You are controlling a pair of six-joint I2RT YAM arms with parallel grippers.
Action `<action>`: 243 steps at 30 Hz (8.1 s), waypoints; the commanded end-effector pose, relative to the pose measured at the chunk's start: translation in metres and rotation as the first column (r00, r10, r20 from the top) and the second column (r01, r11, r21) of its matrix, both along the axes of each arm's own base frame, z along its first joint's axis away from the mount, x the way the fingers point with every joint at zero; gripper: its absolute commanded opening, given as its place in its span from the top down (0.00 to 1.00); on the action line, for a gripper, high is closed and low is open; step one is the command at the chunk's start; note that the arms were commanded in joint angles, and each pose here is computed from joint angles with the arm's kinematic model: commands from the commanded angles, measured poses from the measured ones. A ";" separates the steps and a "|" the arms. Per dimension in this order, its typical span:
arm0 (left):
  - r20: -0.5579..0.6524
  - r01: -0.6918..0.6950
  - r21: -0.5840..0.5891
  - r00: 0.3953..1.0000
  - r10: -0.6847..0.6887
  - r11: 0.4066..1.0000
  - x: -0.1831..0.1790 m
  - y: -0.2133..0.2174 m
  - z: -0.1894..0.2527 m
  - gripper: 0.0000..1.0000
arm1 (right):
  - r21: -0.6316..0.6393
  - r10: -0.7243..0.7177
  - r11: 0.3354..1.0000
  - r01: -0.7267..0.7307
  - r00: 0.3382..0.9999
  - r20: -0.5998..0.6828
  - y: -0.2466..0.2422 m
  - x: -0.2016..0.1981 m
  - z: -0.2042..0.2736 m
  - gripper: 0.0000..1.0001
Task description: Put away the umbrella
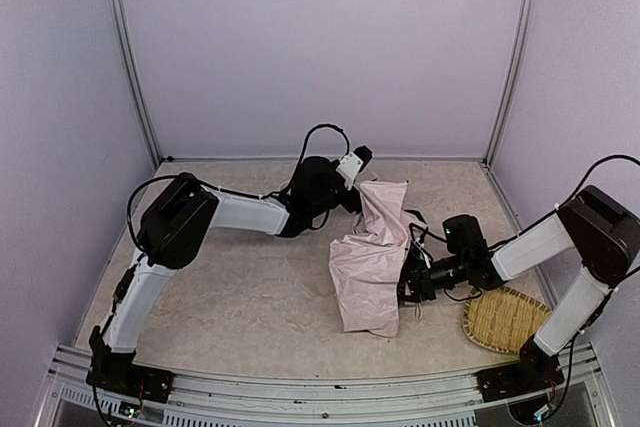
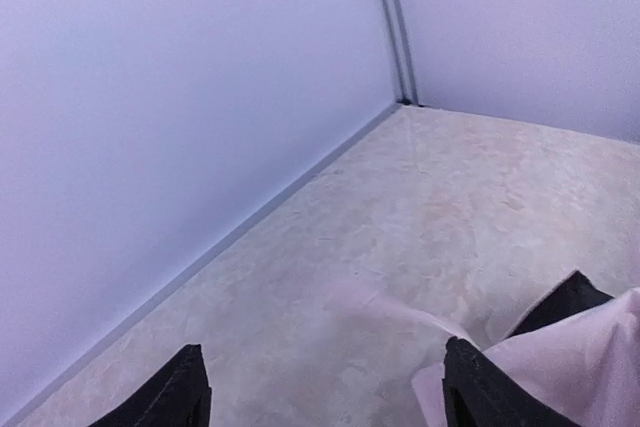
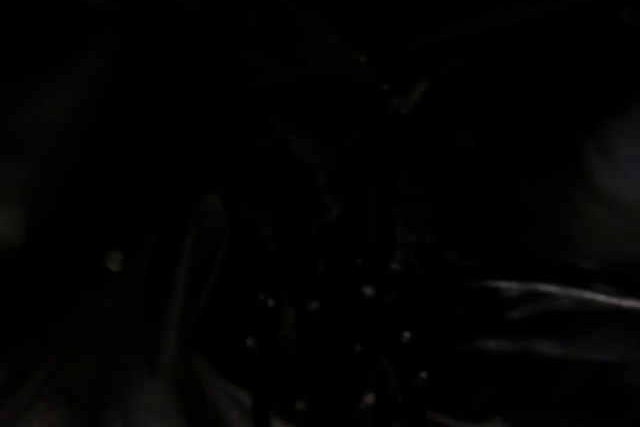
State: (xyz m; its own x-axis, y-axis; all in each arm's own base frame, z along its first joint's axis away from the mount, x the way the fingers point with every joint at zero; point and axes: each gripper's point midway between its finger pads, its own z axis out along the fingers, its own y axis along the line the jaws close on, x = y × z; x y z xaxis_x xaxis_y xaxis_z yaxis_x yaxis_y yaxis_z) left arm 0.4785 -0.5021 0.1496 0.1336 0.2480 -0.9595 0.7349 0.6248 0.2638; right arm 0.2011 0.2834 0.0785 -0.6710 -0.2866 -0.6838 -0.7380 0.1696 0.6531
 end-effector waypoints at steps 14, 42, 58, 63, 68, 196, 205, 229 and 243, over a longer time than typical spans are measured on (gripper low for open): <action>-0.115 -0.286 -0.144 0.956 0.271 0.947 0.002 0.095 0.158 0.03 | -0.154 -0.126 0.985 0.074 0.921 -0.369 -0.026 0.002 -0.062 1.00; -0.575 0.442 0.069 0.750 -0.326 0.894 -0.229 0.068 -0.020 0.92 | -0.007 0.239 0.968 -0.249 0.937 -0.254 0.037 -0.047 -0.011 0.74; -0.681 0.454 0.148 0.691 -0.242 0.879 -0.195 0.079 -0.072 0.85 | -0.283 -0.223 0.930 0.234 0.972 0.069 -0.026 0.016 0.028 0.25; -0.760 0.523 0.188 0.614 -0.214 0.831 -0.194 0.076 -0.110 0.80 | -0.173 -0.103 0.967 0.188 0.908 0.406 -0.002 0.001 0.089 0.29; -0.794 0.537 0.167 0.571 -0.210 0.827 -0.182 0.083 -0.119 0.79 | -0.197 0.097 0.979 0.056 0.718 0.690 0.023 -0.020 0.096 0.24; -0.909 0.833 0.091 0.294 -0.296 0.546 -0.288 0.125 -0.179 0.89 | -0.223 -0.043 0.917 0.330 0.638 0.769 0.048 0.081 0.075 1.00; -0.887 0.851 0.115 0.321 -0.333 0.513 -0.289 0.122 -0.179 0.92 | -0.349 -0.090 0.911 0.217 0.934 0.347 0.033 0.121 -0.020 1.00; -0.267 0.560 0.573 0.818 -0.509 0.599 -0.267 0.091 -0.074 0.29 | -0.533 -0.130 0.846 -0.022 0.960 -0.246 -0.004 0.062 -0.132 1.00; -0.264 0.540 0.654 0.819 -0.510 0.529 -0.235 0.081 -0.088 0.22 | -0.467 -0.099 0.880 -0.087 0.928 -0.359 0.006 0.061 -0.146 1.00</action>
State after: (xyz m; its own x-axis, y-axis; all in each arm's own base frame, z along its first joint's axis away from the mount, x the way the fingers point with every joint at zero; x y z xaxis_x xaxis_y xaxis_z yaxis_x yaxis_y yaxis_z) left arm 0.2424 -0.4211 0.0414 0.4086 0.7323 -0.5447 0.8980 -0.2160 0.3833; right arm 0.2870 0.3334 0.0246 -0.7732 -0.4507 -0.4461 -0.5833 0.2293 0.7793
